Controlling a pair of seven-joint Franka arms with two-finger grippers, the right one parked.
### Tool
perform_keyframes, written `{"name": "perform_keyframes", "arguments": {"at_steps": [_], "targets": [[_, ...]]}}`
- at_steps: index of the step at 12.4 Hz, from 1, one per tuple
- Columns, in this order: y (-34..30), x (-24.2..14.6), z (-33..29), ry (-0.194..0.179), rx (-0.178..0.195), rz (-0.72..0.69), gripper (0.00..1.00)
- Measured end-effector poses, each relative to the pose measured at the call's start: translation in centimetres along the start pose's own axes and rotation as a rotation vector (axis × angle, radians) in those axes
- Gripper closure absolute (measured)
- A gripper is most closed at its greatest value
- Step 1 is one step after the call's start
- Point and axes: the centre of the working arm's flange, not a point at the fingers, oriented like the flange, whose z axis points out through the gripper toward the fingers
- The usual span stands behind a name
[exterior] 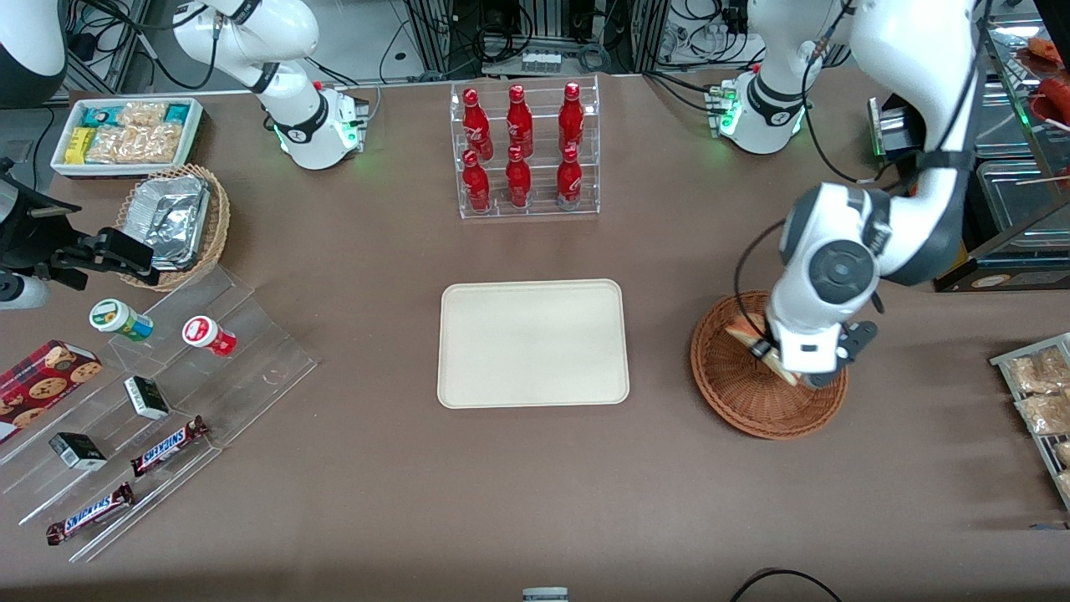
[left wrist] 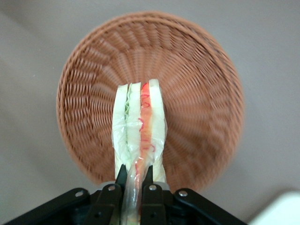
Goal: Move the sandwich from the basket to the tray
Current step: 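Lift the sandwich and carry it over the white tray, then lower the sandwich onto the tray and open the left gripper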
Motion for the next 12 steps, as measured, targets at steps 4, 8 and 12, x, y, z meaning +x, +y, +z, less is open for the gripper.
{"name": "perform_keyframes", "arguments": {"at_steps": [4,8,12], "targets": [[7.6,-11.6,-3.4,0.048,-0.028,0.210,0.85],[15.2,-19.5,-1.7,0.051,-0.080,0.346,0.85],[19.1,-23.8,-0.8,0.089,-0.208,0.554,0.85]]}}
